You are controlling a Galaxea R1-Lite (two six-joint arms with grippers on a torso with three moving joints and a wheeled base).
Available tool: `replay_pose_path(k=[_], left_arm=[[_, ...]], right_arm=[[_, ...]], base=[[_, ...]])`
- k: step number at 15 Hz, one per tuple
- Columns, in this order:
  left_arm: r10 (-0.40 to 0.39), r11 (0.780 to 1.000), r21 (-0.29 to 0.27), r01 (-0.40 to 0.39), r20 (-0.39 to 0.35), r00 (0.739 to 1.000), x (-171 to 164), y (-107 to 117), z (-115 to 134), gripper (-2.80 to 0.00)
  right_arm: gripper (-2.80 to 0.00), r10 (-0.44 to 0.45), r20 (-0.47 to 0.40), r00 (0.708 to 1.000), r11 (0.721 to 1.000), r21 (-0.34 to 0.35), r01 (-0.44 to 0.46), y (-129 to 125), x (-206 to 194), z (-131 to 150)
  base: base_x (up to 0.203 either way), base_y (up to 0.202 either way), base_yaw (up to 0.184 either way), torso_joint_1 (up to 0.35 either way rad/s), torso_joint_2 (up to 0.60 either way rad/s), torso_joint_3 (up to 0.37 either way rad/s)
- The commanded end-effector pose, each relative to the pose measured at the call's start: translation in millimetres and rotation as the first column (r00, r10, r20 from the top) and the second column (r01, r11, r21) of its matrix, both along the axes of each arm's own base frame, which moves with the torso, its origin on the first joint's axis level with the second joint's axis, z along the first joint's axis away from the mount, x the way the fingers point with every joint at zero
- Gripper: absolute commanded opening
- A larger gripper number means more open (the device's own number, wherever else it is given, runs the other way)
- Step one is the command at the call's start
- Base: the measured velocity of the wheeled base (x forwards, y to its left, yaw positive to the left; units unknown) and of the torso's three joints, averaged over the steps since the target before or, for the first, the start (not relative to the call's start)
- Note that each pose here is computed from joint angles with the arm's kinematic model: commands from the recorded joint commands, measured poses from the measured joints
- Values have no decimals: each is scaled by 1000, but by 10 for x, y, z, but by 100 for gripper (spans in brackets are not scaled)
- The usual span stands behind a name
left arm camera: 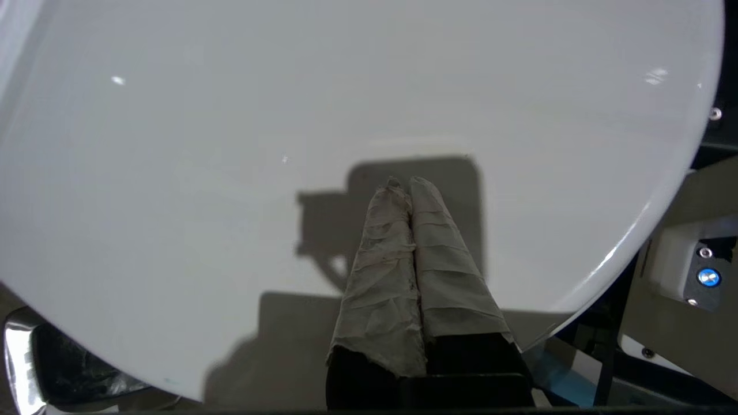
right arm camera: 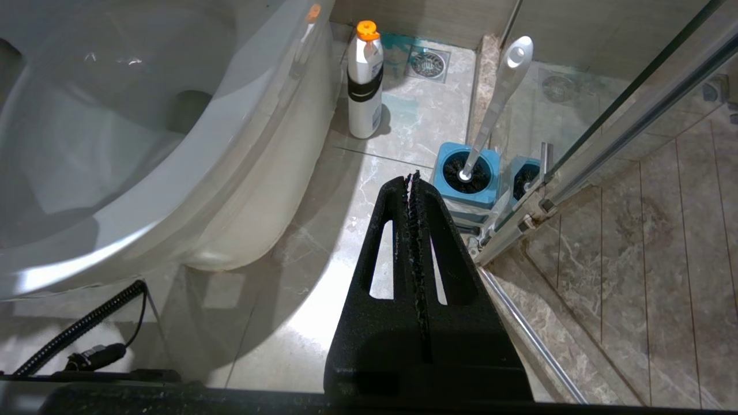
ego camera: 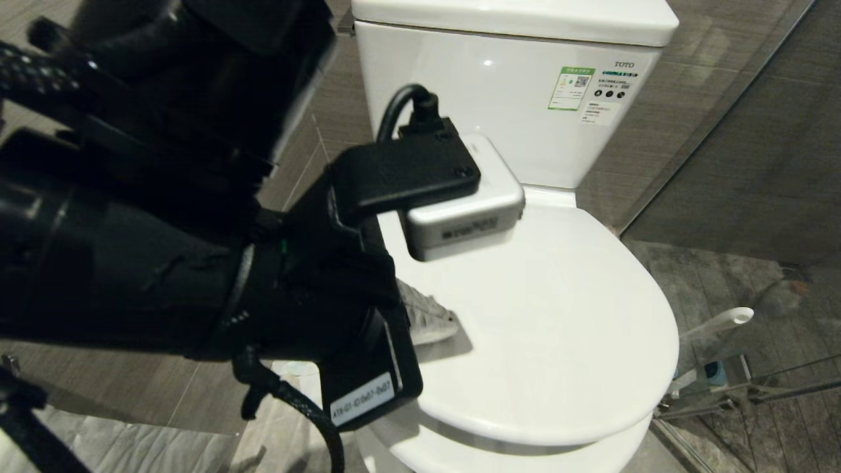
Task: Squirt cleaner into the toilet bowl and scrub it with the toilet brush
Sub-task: Close the toilet lid
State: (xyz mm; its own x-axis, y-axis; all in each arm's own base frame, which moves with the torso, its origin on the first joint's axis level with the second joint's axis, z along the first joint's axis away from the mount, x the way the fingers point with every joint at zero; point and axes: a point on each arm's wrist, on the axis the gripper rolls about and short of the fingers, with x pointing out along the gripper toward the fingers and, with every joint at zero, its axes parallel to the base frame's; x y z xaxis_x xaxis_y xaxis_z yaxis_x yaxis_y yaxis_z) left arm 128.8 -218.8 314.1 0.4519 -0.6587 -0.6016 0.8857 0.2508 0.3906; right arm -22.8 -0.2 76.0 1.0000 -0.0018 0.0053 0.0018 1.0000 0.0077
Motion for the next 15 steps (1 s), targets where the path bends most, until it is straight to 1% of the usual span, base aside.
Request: replay_pose_path(k=[1,4,6,9,12,15], left_arm=[[-22,998,64,25,-37,999,-12,-95,-183,-280],[-46,987,150,60,-97,994,-63,-140,-457,-280],[-66,980,177,87,-123,990,-69,-225,-584,-280],[-81,979,175,102,-121,989,-23,-398,-799,-280],[-84,982,162,100,-106,991,51,-588,-1079,-280],[-104,976,180,123,-111,988,0,-656,-1309,-280]], right_arm=[[-280,0,-1,1000,1000,0,0,0,1,1],[-280,0,0,1000,1000,0,0,0,1,2],[-280,0,-1,1000,1000,0,0,0,1,1],[-280,2,-1,1000,1000,0,-2,0,1,1],[-280,0,-1,1000,1000,0,0,0,1,1],[-280,2,-1,1000,1000,0,-2,0,1,1]], base=[[0,0,0,0,0,0],[0,0,0,0,0,0],[0,0,0,0,0,0],[0,0,0,0,0,0],[0,0,0,0,0,0],[0,0,0,0,0,0]])
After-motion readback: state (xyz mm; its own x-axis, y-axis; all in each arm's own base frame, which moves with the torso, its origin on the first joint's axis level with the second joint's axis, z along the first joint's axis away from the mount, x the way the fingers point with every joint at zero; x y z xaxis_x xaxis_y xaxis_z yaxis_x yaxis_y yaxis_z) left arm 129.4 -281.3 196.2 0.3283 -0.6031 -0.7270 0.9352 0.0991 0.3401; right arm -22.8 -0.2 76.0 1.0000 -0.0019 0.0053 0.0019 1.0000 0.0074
